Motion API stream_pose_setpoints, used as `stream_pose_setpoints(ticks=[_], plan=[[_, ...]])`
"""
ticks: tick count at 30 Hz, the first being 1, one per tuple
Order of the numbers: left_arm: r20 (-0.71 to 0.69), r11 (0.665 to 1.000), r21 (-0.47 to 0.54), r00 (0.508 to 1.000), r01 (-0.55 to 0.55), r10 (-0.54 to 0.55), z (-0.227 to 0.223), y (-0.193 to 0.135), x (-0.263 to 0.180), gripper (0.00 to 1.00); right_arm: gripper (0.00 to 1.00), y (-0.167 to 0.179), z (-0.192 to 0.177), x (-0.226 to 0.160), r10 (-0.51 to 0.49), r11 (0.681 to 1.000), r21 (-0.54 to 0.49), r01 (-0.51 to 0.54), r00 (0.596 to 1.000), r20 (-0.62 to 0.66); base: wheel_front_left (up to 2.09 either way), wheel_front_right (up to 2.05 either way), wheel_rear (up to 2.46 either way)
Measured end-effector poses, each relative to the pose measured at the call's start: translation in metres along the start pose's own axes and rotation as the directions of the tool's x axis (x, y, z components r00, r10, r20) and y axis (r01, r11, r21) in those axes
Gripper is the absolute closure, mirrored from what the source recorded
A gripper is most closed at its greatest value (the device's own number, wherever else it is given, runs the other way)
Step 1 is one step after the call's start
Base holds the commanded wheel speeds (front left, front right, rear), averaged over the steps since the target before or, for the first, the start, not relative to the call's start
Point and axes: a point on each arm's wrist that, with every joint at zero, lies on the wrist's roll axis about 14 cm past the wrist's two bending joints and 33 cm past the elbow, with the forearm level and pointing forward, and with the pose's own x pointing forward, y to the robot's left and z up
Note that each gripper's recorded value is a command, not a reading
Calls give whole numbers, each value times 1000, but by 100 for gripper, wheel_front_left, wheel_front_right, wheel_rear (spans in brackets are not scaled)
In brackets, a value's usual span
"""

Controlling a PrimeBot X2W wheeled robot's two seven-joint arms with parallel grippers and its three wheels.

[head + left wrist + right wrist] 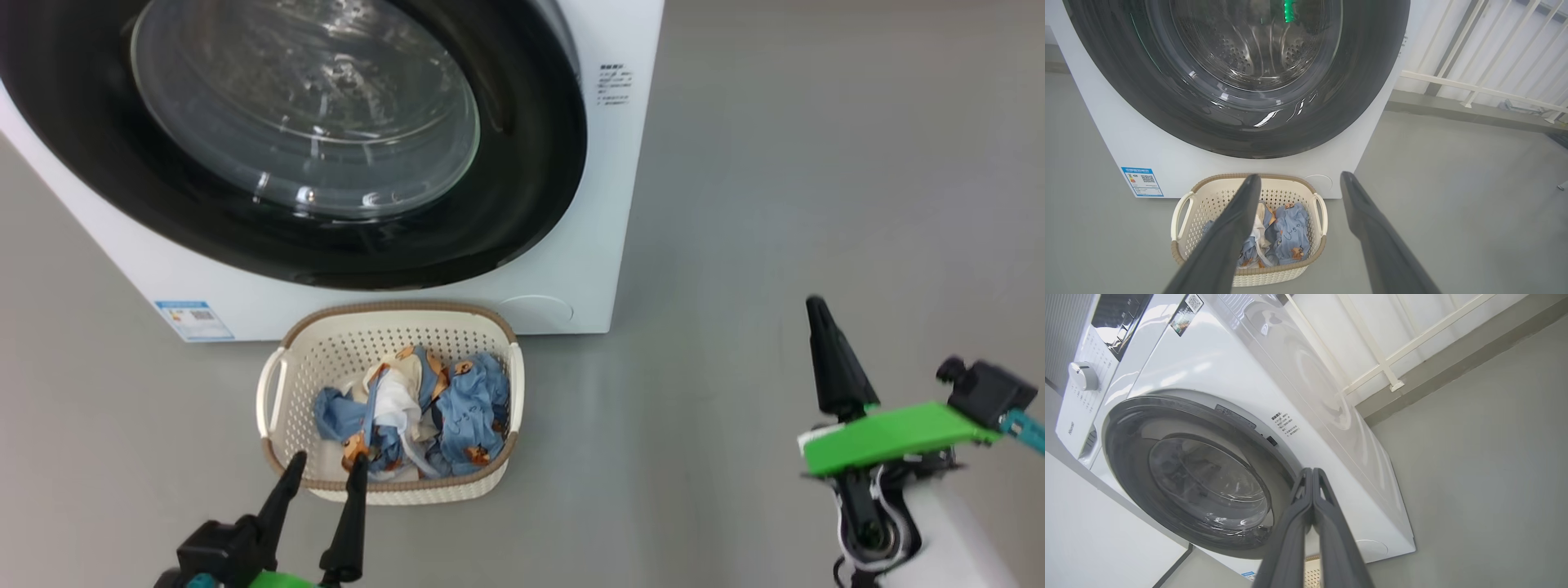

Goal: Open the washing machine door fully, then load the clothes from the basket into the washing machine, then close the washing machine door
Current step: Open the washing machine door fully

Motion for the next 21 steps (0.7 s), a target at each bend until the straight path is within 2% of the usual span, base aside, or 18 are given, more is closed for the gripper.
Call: stream_pose_setpoints(ticks=[5,9,14,17,21], plan=[[8,1000,-9,1000,-13,13,2,5,4,0,100,16,-2,25,59,995,83,-57,998,-25,0,0,0],[10,1000,-11,1000,-19,19,2,8,7,0,100,23,2,45,76,976,204,-70,997,-22,0,0,0],[4,1000,-12,1000,-15,15,0,8,12,0,100,35,5,67,117,931,353,-89,991,-59,0,0,0],[3,1000,-18,1000,-17,17,0,9,16,0,100,49,5,79,165,879,465,-104,982,-91,0,0,0],[-4,1000,-19,1000,-7,7,-3,8,23,0,100,53,4,94,210,848,520,-107,967,-144,0,0,0]])
